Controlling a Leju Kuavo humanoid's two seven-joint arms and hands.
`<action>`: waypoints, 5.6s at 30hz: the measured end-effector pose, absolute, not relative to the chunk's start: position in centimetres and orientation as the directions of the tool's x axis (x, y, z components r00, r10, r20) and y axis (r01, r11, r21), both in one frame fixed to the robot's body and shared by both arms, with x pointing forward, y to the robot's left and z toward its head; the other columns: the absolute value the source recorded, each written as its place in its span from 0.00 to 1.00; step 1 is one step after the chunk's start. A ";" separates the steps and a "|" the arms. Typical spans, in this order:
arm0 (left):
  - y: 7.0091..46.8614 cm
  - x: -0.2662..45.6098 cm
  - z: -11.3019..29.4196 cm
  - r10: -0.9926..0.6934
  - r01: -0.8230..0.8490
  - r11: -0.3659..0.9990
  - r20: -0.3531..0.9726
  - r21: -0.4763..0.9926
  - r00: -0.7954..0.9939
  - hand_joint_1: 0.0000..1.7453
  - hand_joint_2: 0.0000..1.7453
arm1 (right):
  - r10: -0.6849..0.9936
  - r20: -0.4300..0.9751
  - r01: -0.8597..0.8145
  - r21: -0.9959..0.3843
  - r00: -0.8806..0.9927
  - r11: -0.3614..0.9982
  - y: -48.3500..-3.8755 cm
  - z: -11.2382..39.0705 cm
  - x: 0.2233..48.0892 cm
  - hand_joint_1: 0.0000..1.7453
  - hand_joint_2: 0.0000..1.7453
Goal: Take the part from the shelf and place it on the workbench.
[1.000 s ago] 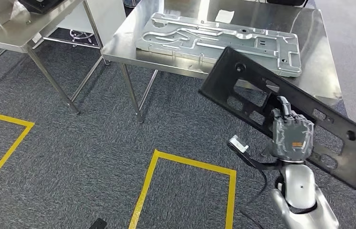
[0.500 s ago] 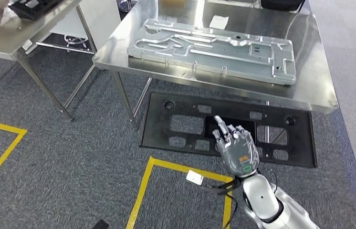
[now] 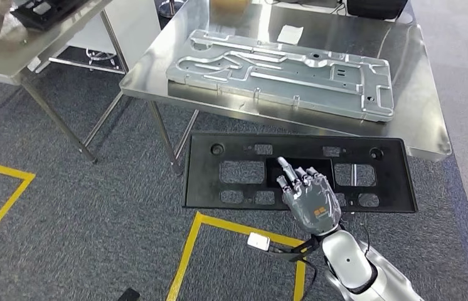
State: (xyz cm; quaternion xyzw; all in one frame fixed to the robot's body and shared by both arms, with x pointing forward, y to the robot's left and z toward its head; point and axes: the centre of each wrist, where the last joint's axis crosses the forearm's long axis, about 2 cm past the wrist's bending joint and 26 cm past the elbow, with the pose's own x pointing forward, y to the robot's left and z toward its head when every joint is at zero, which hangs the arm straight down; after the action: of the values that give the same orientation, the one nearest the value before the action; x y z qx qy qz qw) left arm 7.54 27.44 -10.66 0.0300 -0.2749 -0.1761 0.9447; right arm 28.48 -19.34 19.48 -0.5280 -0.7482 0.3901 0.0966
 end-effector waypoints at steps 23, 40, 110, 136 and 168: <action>27.5 7.3 -10.7 -0.364 0.333 0.930 0.498 0.154 0.787 0.00 0.00 | 0.872 -0.244 0.680 -0.722 -0.424 0.129 -19.0 18.2 28.5 1.00 1.00; 27.5 7.1 -10.7 -0.361 0.330 0.932 0.497 0.152 0.789 0.00 0.00 | 0.889 -0.227 0.684 -0.719 -0.398 0.123 -19.1 18.4 28.8 1.00 1.00; 26.8 7.0 -10.7 -0.362 0.339 0.930 0.527 0.144 0.769 0.00 0.00 | 0.912 -0.175 0.636 -0.764 -0.370 0.112 -20.5 16.1 28.1 0.00 0.00; 26.7 6.8 -10.8 -0.325 0.315 0.943 0.525 0.110 0.787 0.00 0.00 | 0.918 -0.153 0.618 -0.777 -0.365 0.117 -20.4 15.5 28.1 0.00 0.00; 27.5 7.5 -10.7 -0.282 0.285 0.955 0.536 0.080 0.796 0.00 0.00 | 0.899 -0.123 0.594 -0.787 -0.420 0.170 -19.8 17.7 30.2 0.00 0.00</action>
State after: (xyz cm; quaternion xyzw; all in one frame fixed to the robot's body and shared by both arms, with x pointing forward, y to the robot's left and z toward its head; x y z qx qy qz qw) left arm 7.50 27.50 -10.69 -0.0024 -0.2824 -0.1497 0.9475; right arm 30.16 -19.78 17.67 -0.5038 -0.7408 0.4016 0.1901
